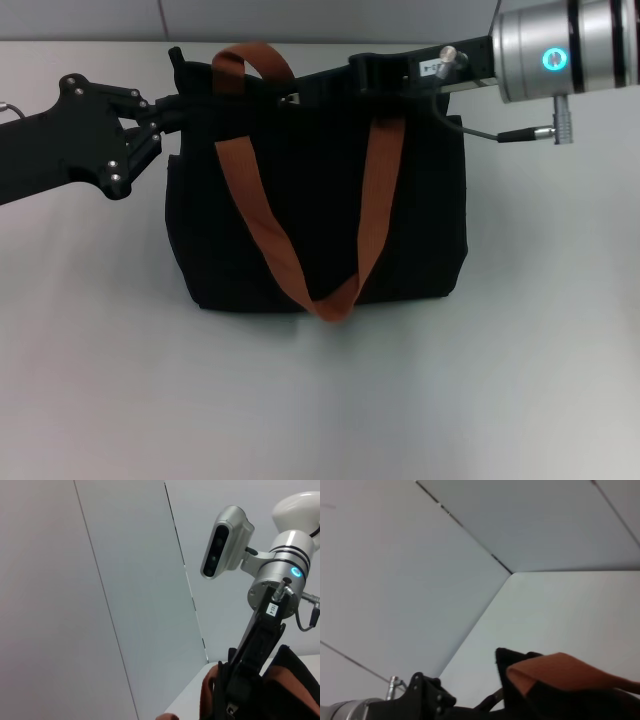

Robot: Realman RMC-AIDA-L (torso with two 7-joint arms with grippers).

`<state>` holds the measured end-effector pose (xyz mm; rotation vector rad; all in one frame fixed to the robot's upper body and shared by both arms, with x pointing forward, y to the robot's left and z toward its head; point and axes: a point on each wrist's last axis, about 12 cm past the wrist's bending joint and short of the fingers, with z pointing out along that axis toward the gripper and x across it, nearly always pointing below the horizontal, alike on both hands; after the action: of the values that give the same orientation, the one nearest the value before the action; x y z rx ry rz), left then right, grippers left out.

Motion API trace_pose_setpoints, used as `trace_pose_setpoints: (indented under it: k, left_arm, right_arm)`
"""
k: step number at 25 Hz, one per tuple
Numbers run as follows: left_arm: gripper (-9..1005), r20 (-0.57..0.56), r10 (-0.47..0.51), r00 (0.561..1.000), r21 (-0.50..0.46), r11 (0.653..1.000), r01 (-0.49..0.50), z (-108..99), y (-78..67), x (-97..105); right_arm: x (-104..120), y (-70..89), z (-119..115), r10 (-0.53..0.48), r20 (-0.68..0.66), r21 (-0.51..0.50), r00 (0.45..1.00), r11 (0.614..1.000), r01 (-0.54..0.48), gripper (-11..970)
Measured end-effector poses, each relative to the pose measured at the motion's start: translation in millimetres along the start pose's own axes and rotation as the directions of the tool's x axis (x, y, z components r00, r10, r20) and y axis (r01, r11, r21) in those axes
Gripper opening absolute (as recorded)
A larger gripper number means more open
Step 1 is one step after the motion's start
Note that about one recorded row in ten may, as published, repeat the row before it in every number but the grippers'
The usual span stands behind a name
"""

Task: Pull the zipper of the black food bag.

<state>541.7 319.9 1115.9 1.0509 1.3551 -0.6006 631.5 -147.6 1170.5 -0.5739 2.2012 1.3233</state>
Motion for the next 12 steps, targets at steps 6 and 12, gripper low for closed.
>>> trace_pose_setpoints:
  k: [6, 12]
  left_arm:
    - [32, 0.0, -0.001, 1.0, -0.001, 1.0, 0.001, 0, 0.0, 0]
    - [32, 0.0, -0.003, 1.0, -0.002, 1.0, 0.003, 0, 0.2, 0]
  right_arm:
    - [4, -6.4, -11, 0.014, 0.021, 0.028, 1.0, 0.999, -0.014, 8]
    - [11, -11.9, -23, 0.022, 0.045, 0.049, 0.999, 0.999, -0.025, 9]
